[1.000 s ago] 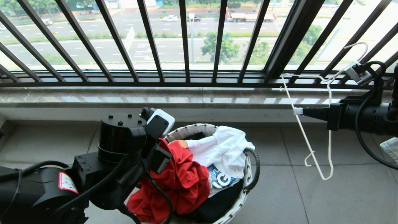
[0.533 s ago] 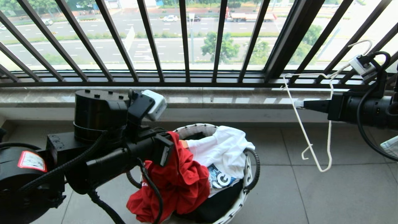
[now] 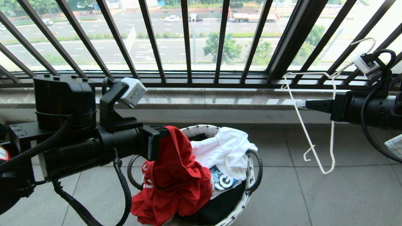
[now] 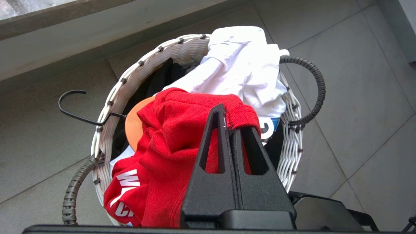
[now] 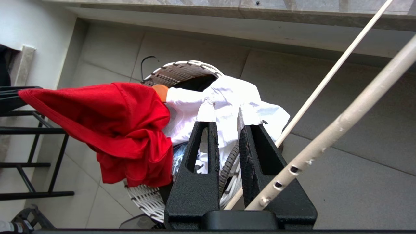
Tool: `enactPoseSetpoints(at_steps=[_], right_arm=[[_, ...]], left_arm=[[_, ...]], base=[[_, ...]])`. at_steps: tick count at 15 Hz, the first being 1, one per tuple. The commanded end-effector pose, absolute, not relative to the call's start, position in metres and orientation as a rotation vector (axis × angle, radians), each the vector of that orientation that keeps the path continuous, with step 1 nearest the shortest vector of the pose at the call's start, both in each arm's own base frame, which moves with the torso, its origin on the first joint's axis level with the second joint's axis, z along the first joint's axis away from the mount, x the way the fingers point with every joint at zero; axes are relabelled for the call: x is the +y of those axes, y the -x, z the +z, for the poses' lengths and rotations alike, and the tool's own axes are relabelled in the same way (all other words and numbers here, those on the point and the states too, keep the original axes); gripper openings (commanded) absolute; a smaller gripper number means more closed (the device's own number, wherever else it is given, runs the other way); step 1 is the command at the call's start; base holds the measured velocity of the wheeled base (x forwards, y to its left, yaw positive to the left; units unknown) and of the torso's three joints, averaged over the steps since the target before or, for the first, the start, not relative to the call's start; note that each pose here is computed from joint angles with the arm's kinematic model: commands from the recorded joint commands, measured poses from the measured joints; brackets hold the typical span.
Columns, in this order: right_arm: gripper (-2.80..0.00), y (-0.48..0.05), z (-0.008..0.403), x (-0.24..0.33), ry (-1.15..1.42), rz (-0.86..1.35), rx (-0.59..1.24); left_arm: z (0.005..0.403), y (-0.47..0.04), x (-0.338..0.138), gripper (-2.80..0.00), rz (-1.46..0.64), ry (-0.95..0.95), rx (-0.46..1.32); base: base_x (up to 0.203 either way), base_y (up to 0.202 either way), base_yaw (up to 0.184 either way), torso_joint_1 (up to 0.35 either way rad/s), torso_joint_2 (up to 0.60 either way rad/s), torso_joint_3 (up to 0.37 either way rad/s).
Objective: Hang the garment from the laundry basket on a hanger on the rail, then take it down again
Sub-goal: Pick up clothes from the basket
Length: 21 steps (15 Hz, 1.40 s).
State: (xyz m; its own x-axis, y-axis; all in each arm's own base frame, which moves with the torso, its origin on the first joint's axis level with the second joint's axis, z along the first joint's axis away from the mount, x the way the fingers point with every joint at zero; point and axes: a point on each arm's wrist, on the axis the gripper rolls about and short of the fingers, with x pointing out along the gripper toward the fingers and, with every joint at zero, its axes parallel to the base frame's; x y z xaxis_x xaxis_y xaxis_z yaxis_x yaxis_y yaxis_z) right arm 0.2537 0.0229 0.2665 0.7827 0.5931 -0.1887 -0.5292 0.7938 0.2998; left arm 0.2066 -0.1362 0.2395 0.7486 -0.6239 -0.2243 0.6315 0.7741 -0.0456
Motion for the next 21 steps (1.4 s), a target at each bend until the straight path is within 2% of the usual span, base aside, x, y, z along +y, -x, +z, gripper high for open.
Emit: enactPoseSetpoints(at_steps=[1,11,21], right_arm=[[-2.80,-0.254,0.267,0.023,-0.238,0.614,0.279],[-2.80,-0.253,0.268,0.023,-0.237,0.614,0.276],[-2.80,-0.252,0.268,0.023,-0.236,0.615,0.275]], left_arm=[[0.238,-0.205,-0.134,-2.80,-0.682,-0.032,0.235],[0.246,-0.200,-0.131,-2.80,-0.677,-0.003,0.211],[0.252,-0.195,-0.128,-2.80,-0.677,0.000,0.185]], base=[[0.000,0.000,0.000,0.000,0.00,0.000],[0.000,0.000,0.000,0.000,0.00,0.003],[0.000,0.000,0.000,0.003,0.00,0.183]])
